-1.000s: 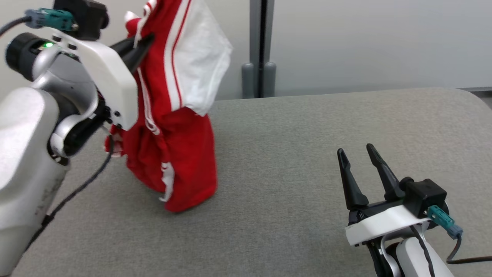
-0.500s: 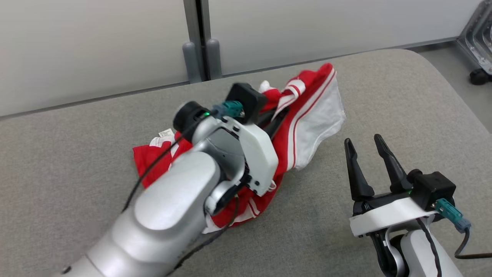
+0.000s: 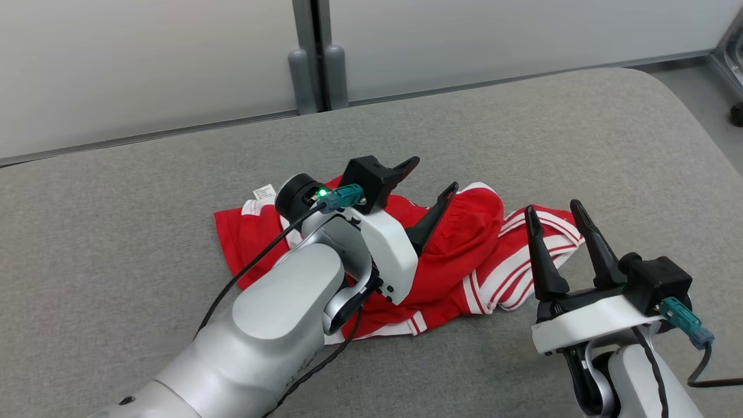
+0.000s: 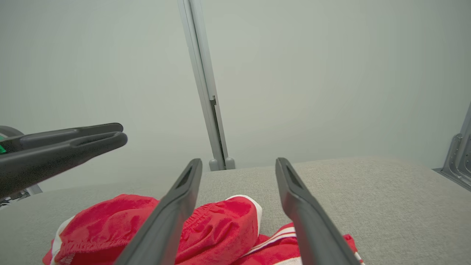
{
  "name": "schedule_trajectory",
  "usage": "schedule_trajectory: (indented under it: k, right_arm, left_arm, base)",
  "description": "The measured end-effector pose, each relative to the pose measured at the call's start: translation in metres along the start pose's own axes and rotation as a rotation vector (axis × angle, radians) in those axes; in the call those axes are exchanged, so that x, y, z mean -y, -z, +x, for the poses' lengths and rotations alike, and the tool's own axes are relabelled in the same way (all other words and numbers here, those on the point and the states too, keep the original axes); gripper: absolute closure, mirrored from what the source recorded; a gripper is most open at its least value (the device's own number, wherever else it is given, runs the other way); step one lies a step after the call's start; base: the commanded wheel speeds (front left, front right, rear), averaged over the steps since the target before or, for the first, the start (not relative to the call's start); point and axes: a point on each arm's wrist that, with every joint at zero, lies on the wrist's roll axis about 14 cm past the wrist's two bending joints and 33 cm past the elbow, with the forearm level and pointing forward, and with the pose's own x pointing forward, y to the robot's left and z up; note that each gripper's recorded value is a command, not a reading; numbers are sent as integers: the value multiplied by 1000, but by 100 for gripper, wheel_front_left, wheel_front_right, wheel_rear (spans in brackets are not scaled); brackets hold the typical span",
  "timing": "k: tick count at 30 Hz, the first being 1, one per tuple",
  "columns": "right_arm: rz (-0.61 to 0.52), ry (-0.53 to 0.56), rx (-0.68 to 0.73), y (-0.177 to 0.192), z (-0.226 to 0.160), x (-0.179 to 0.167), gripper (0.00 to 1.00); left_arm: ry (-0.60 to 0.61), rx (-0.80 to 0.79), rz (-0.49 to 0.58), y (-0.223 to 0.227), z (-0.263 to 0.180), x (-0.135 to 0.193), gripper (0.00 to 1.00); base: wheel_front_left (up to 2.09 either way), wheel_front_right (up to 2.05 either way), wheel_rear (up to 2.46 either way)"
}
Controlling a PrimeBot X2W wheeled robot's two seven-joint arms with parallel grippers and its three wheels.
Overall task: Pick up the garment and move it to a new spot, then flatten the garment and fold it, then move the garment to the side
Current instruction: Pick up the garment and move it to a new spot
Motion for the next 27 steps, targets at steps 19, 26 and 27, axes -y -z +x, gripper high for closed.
schedule_trajectory:
  k: [19, 26, 27]
  right_arm:
    - [-15, -69, 79, -25, -7, -27, 0]
    - [-21, -42, 90, -29, -15, -19, 0]
    - [-20, -38, 90, -28, -16, -18, 0]
  left_arm:
    - [-574, 253, 12, -29, -157, -125, 0]
    - [-796, 322, -92, -7, -229, -131, 0]
    - [-806, 311, -111, 2, -234, -126, 0]
  base:
    - [0, 0, 0]
    - [0, 0, 0]
    - [0, 0, 0]
